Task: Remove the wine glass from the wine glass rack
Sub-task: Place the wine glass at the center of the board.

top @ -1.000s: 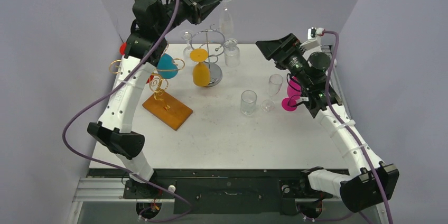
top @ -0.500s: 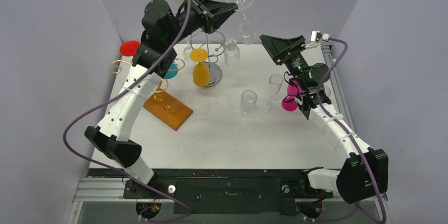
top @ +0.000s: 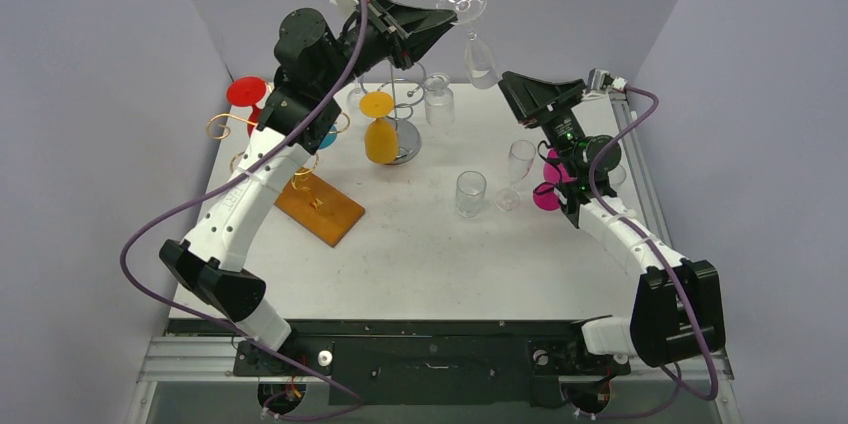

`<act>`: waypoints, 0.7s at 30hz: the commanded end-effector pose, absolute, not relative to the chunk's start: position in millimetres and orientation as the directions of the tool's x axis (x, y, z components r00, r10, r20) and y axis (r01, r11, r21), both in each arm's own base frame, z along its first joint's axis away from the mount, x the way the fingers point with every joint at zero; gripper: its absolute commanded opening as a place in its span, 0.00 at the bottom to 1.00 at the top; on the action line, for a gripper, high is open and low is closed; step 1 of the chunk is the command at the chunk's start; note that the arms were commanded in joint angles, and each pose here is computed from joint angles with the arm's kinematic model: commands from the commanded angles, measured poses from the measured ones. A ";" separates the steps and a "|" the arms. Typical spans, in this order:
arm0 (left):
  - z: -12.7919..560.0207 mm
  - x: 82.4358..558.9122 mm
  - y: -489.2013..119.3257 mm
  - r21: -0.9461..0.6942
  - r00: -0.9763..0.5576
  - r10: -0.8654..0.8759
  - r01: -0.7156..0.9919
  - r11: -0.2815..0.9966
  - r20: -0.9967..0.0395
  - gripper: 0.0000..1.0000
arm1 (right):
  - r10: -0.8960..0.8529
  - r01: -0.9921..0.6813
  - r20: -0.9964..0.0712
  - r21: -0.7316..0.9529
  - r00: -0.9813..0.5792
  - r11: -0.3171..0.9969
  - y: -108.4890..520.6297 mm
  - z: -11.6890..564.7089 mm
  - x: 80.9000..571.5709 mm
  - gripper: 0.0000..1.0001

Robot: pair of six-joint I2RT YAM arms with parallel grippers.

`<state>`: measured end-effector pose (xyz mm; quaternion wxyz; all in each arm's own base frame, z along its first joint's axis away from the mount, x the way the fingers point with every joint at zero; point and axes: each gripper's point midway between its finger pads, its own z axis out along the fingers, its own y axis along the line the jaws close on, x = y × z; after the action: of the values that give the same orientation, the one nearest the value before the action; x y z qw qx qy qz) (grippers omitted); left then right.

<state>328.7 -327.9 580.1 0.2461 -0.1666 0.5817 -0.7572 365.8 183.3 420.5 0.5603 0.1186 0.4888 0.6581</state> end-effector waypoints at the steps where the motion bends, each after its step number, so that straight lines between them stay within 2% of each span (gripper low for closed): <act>1: 625.2 300.5 -311.3 -0.908 -0.814 -0.575 0.297 -0.295 -0.080 0.00 | 0.862 -0.726 -0.389 0.687 -0.324 0.036 179.1 446.4 347.2 0.97; 11: 622.2 299.6 -312.2 -0.904 -0.825 -0.562 0.284 -0.318 -0.062 0.00 | 0.855 -0.740 -0.351 0.670 -0.381 -0.055 182.3 447.8 347.2 0.96; 21: 619.8 295.6 -310.9 -0.896 -0.839 -0.542 0.272 -0.351 -0.042 0.00 | 0.839 -0.781 -0.296 0.585 -0.456 -0.218 179.7 468.3 330.6 0.90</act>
<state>327.5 -329.3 576.0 0.2300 -0.1734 0.5648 -0.7733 362.9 187.8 425.4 0.5105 0.1041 0.4262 0.7395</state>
